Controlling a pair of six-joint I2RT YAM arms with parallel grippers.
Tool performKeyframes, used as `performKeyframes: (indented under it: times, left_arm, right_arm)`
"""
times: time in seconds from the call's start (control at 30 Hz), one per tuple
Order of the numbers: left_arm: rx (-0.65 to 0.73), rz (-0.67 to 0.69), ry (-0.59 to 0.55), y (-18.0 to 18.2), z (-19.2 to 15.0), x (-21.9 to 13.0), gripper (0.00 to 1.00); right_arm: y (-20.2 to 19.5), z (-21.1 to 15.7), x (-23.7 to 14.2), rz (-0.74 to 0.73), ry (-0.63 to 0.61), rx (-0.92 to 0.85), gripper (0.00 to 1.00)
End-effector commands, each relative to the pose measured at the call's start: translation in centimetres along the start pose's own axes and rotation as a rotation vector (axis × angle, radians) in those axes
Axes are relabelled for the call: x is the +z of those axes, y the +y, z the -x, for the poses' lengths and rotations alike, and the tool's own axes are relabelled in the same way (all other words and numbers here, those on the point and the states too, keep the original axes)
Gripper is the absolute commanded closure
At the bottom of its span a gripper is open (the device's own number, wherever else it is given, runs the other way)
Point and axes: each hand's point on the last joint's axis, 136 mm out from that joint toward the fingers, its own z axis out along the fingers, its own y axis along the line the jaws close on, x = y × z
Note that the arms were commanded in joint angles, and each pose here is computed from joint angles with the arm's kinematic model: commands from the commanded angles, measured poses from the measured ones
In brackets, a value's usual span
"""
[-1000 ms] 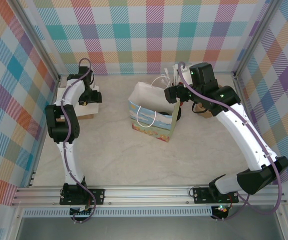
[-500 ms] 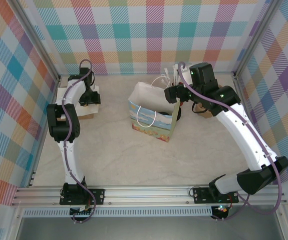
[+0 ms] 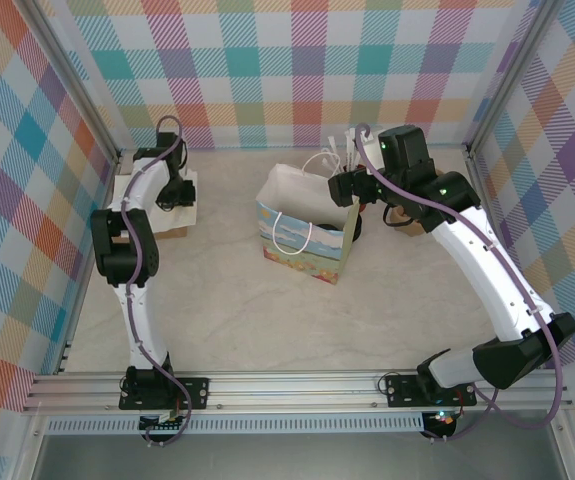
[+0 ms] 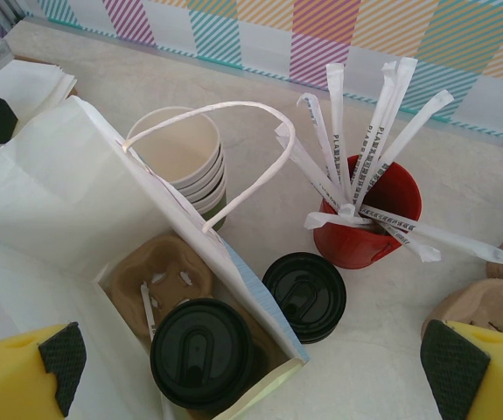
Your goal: Pack the takeout coffee
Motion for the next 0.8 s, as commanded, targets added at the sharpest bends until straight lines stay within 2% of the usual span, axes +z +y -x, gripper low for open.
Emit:
performKeyframes:
  times: [0.0, 0.2, 0.43, 0.57, 0.77]
  left_arm:
    - [0.010, 0.016, -0.070, 0.5, 1.0, -4.2, 0.79]
    - [0.005, 0.020, -0.093, 1.1, 1.3, -5.5, 0.96]
    - [0.007, -0.027, -0.140, 0.8, 1.5, -8.1, 1.00]
    - [0.011, -0.140, -0.216, -0.7, 2.0, -11.9, 1.00]
    - [0.032, -0.398, -0.365, -4.1, 2.3, -20.3, 1.00]
  right_arm:
    - [-0.2, 0.0, 0.1, 0.001, 0.005, 0.014, 0.00]
    - [-0.2, 0.0, 0.0, 0.003, 0.003, 0.012, 0.00]
    - [0.6, 0.5, -0.4, 0.050, -0.026, -0.001, 0.00]
    - [2.1, 1.7, -1.1, 0.140, -0.104, -0.024, 0.00]
    - [5.8, 3.5, -2.4, 0.352, -0.243, -0.132, 0.00]
